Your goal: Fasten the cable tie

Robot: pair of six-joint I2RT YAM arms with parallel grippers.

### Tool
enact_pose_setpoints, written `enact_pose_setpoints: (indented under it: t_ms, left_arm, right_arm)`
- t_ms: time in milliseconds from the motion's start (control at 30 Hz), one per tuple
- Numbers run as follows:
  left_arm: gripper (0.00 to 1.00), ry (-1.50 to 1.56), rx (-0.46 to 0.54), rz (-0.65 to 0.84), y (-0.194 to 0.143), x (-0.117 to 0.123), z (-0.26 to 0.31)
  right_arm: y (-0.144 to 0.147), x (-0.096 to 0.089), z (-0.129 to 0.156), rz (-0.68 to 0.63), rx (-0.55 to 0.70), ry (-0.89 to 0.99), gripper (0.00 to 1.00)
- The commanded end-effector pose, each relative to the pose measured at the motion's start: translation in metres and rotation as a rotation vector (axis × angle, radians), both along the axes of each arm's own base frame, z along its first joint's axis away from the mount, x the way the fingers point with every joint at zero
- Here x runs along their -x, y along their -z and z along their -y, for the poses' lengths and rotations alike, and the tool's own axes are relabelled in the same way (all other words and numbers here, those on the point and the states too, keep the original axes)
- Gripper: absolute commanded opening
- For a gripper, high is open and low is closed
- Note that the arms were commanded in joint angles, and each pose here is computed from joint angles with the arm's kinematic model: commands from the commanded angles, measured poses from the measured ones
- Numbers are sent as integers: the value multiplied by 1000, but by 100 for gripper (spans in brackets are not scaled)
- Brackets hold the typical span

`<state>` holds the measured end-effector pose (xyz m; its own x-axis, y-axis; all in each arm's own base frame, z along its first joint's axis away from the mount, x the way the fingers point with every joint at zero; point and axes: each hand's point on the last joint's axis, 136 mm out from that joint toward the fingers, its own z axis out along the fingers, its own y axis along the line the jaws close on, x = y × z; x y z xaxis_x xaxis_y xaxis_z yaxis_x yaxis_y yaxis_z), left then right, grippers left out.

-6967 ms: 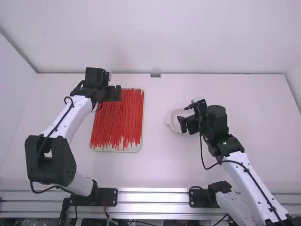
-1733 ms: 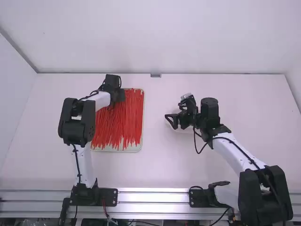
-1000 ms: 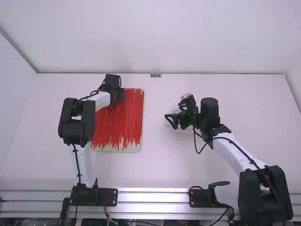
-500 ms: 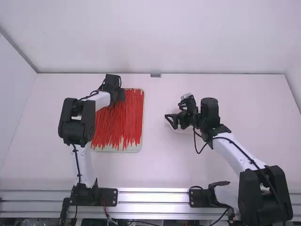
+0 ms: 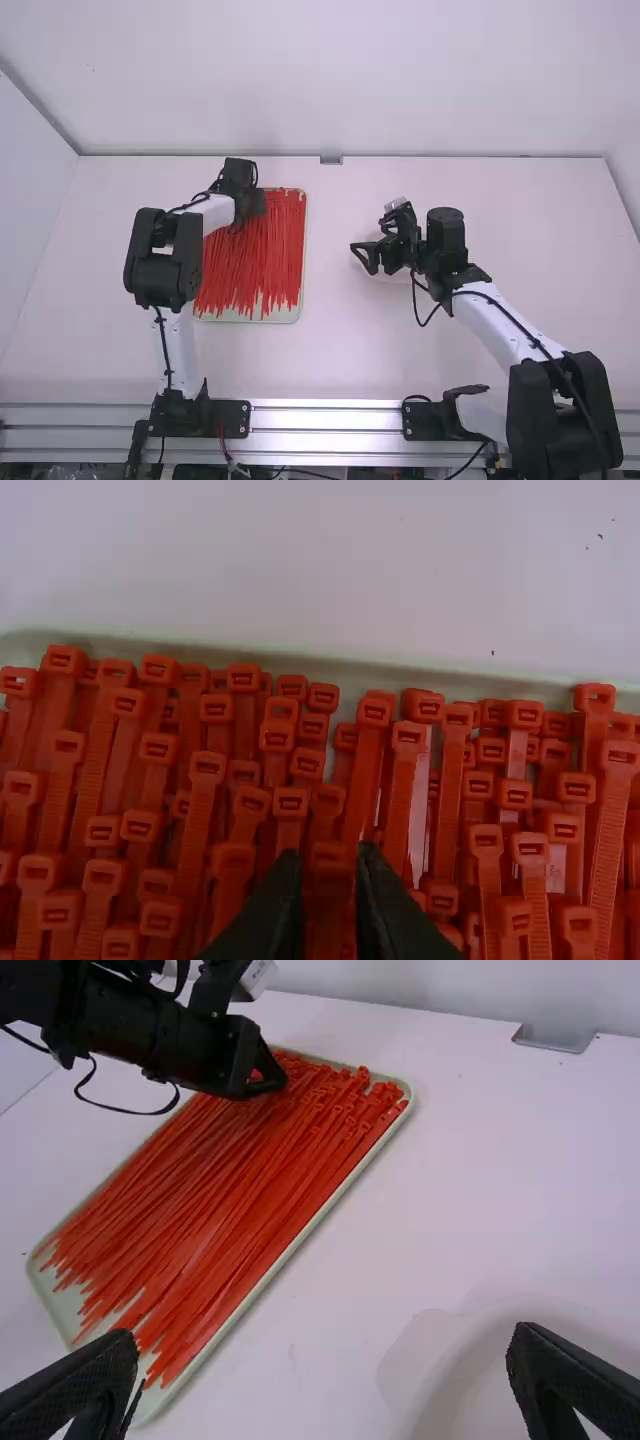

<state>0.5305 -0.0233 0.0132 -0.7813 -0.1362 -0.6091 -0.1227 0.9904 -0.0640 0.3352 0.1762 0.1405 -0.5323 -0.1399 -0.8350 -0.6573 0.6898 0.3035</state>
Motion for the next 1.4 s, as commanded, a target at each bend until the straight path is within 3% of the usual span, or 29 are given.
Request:
enact_pose_setpoints:
  t_ms: [0, 567, 800, 1100, 1367]
  left_arm:
    - [14, 2, -4, -27, 12, 5, 3]
    - [8, 0, -6, -22, 11, 5, 2]
    - [4, -7, -7, 3, -4, -4, 1]
    - [2, -101, -81, 105, -73, -16, -19]
    - [2, -107, -61, 259, -155, -15, -19]
  right_arm:
    - [-16, -6, -5, 32, -15, -16, 99]
    - [-17, -3, -7, 30, -27, -34, 99]
    - [-17, -3, -8, 29, -27, -35, 98]
    - [-17, -3, -7, 30, -27, -34, 99]
    - [-17, -4, -8, 33, -27, -35, 99]
